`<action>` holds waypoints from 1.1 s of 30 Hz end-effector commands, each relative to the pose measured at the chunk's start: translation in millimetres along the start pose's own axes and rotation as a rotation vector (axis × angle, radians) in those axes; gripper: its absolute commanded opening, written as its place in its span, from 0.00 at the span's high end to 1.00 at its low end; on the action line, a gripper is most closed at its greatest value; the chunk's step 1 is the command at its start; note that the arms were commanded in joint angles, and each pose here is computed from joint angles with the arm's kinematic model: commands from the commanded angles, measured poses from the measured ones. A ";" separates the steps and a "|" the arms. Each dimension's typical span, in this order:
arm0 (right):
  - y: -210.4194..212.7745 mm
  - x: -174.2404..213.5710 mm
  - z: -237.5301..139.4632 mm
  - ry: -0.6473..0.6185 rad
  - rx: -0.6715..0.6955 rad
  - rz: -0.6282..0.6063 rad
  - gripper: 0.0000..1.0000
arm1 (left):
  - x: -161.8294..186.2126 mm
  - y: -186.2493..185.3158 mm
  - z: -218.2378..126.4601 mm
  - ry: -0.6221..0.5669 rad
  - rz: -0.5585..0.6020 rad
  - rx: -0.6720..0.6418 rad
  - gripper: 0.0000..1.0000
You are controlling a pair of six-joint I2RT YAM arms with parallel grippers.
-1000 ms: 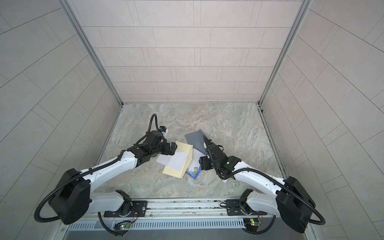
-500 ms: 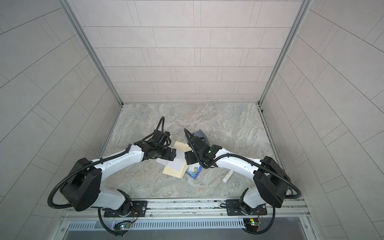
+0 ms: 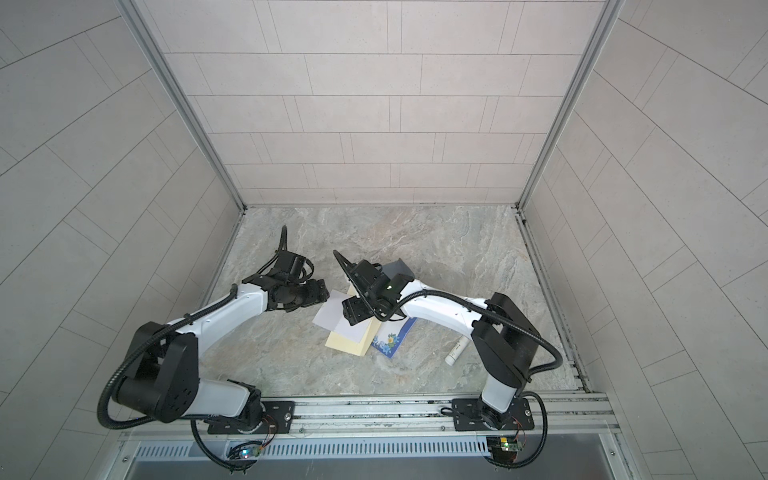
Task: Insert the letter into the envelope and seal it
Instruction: 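Reach both grippers to the white letter sheet on the cream envelope, then pinch the white sheet's edges with both grippers and lift it upright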
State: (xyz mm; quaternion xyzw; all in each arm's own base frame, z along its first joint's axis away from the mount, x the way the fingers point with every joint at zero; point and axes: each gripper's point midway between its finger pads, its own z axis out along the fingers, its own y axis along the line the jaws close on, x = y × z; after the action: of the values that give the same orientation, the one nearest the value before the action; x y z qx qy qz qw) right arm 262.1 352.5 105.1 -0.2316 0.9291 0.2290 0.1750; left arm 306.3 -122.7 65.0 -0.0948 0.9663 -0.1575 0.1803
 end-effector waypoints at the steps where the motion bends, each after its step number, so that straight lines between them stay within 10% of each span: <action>1: -5.8 36.4 17.6 0.181 0.005 0.017 0.29 | 9.9 -1.0 15.8 0.068 -0.077 0.018 0.25; 14: -13.0 59.0 43.3 0.320 -0.013 0.081 0.18 | 21.5 33.4 33.4 0.128 -0.086 -0.164 0.56; 33: -0.6 9.3 69.4 0.185 -0.249 0.168 0.16 | 43.2 14.7 58.3 0.319 -0.034 -0.059 0.76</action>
State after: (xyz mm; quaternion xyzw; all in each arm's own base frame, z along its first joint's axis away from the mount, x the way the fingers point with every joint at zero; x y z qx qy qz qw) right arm 263.1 374.3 46.5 -0.2008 0.9285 0.3104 0.0341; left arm 313.8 -137.0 16.2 -0.0976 0.9800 -0.1527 0.0828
